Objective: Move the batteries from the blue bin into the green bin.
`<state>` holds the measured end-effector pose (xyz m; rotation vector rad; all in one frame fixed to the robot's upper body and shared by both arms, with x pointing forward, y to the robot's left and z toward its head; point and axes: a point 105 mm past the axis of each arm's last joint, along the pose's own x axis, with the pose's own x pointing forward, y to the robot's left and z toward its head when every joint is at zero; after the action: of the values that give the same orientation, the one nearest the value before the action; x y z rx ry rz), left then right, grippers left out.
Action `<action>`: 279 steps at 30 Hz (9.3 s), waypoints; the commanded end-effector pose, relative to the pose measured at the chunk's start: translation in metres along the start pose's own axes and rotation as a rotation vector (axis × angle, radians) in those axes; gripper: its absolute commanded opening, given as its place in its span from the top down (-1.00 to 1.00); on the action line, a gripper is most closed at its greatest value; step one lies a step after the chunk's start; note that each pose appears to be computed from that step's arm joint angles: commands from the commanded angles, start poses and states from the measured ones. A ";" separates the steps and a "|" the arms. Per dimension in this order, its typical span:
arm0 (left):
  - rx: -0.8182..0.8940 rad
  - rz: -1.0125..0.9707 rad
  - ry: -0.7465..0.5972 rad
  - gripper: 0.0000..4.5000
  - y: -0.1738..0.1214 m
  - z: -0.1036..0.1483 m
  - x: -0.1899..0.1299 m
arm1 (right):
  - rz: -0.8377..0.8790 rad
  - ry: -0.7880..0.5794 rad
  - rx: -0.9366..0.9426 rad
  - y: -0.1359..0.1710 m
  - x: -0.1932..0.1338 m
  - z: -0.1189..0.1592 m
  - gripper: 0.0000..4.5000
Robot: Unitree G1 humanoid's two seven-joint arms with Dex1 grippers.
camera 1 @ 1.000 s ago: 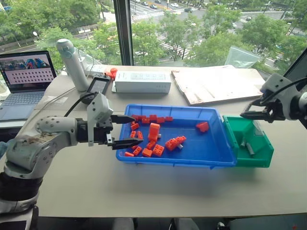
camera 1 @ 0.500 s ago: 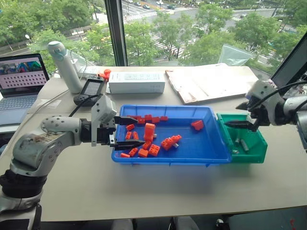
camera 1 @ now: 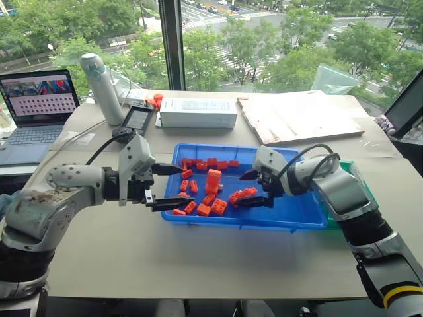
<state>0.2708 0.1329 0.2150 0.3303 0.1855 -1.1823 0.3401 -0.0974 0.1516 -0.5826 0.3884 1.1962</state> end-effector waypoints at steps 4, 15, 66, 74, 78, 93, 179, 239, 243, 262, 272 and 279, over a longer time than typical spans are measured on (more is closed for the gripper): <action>0.045 0.010 -0.019 -1.00 -0.006 0.012 -0.007 | -0.028 -0.007 -0.032 -0.007 0.002 0.002 -0.41; 0.046 0.016 -0.014 -1.00 -0.005 0.012 -0.007 | -0.052 -0.020 -0.025 -0.013 -0.003 0.003 0.04; 0.077 0.001 0.015 -1.00 -0.001 0.015 -0.009 | -0.090 0.110 0.044 0.005 0.025 -0.031 -0.79; 0.069 -0.013 0.013 -1.00 -0.003 0.014 -0.008 | -0.131 0.101 0.022 -0.006 0.021 -0.029 0.37; 0.069 -0.014 0.010 -1.00 -0.002 0.014 -0.007 | -0.146 0.100 0.016 -0.010 0.016 -0.030 0.94; 0.073 -0.031 0.002 -1.00 -0.002 0.012 -0.001 | -0.085 0.104 0.106 -0.002 -0.041 -0.018 -0.13; 0.085 0.079 0.108 -1.00 -0.005 0.000 -0.029 | -0.131 -0.371 0.026 -0.037 0.027 0.064 0.36; 0.115 0.076 -0.017 -1.00 0.007 0.031 -0.021 | -0.090 -0.206 0.111 -0.044 -0.012 0.017 0.88; 0.106 0.009 -0.092 -1.00 0.007 0.042 -0.009 | -0.315 -0.158 0.111 -0.069 -0.095 0.009 0.88; 0.214 0.008 -0.075 -1.00 0.026 0.027 0.042 | -0.709 0.180 0.257 -0.065 -0.216 -0.076 0.19; 0.228 0.269 -0.188 -1.00 0.054 0.034 0.024 | -0.677 -0.022 0.097 -0.065 -0.248 -0.036 -0.87; 0.105 0.343 -0.222 -1.00 0.057 0.023 0.002 | -0.588 -0.368 0.173 -0.037 -0.221 -0.023 -0.87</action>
<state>0.3307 0.1339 0.2308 0.3311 -0.0841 -0.9079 0.3141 -0.2894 0.2456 -0.3135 0.1123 0.6740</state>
